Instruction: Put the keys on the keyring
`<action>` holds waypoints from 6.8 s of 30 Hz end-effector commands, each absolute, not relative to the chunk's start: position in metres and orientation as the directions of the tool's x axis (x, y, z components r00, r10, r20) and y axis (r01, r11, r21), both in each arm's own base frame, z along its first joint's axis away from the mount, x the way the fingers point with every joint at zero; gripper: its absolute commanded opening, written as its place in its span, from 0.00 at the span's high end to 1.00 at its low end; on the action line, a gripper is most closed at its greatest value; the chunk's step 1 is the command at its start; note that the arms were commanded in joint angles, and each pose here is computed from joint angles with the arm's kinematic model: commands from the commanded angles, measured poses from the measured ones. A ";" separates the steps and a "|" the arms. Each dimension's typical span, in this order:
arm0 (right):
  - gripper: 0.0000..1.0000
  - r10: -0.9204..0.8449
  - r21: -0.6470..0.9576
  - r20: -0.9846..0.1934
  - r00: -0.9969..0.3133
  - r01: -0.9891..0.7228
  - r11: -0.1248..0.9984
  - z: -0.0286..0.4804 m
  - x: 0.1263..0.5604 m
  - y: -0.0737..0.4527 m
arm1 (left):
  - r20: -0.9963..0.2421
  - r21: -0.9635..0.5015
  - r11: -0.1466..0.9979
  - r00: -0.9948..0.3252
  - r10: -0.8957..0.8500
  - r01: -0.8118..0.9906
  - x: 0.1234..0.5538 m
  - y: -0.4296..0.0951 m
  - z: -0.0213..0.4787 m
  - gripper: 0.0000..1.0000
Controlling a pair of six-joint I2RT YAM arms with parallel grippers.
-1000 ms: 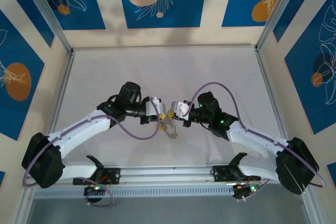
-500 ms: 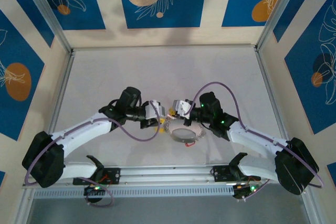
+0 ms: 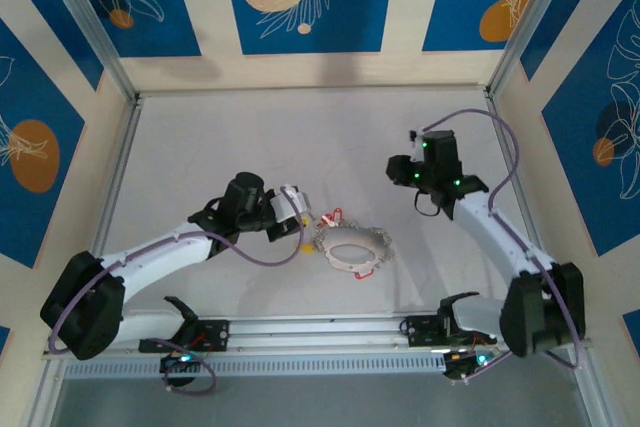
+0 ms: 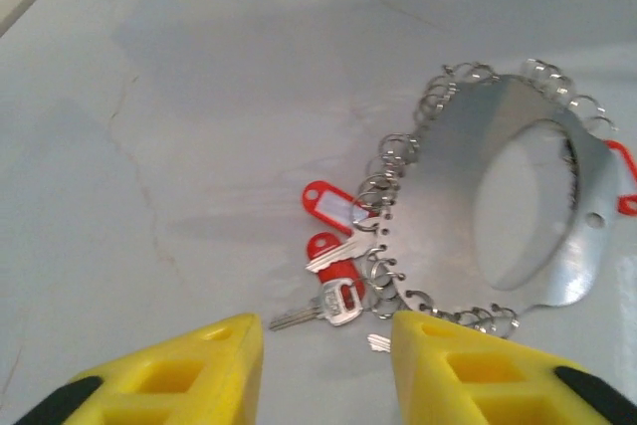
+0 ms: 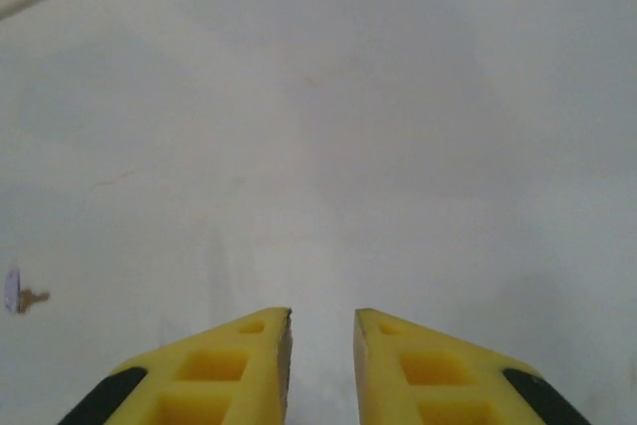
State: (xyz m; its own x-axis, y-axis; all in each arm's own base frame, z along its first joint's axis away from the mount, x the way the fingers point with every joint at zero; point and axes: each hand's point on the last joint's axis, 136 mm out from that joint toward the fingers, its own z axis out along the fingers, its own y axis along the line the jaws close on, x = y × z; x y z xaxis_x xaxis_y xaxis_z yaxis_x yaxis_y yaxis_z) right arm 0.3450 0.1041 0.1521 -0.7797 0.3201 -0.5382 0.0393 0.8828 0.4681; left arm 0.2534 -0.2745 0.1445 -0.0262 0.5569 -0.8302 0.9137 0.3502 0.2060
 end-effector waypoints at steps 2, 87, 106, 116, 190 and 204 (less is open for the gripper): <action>0.75 0.557 0.515 0.124 -0.821 0.533 0.671 0.080 0.263 0.109 | -0.849 0.202 0.456 -0.078 0.523 0.867 0.268 -0.266 0.153 0.60; 1.00 -0.233 -0.322 -0.929 0.287 -0.938 0.128 0.236 0.207 0.293 | -0.907 0.184 0.070 0.142 0.396 0.980 0.203 -0.273 0.203 0.57; 1.00 -0.208 -0.308 -0.937 0.280 -0.944 0.116 0.239 0.208 0.298 | -0.942 0.130 0.071 0.101 0.321 0.989 0.207 -0.301 0.191 0.60; 1.00 -0.210 -0.302 -0.939 0.272 -0.945 0.126 0.238 0.209 0.297 | -0.950 0.088 0.027 0.075 0.302 0.996 0.197 -0.306 0.193 0.70; 1.00 -0.249 -0.216 -0.954 0.165 -0.957 0.193 0.220 0.227 0.296 | -0.948 0.107 0.166 0.050 0.314 0.980 0.216 -0.307 0.198 0.74; 1.00 -0.263 -0.227 -0.949 0.174 -0.955 0.189 0.217 0.227 0.296 | -0.957 0.080 0.184 0.024 0.290 0.980 0.224 -0.312 0.205 0.80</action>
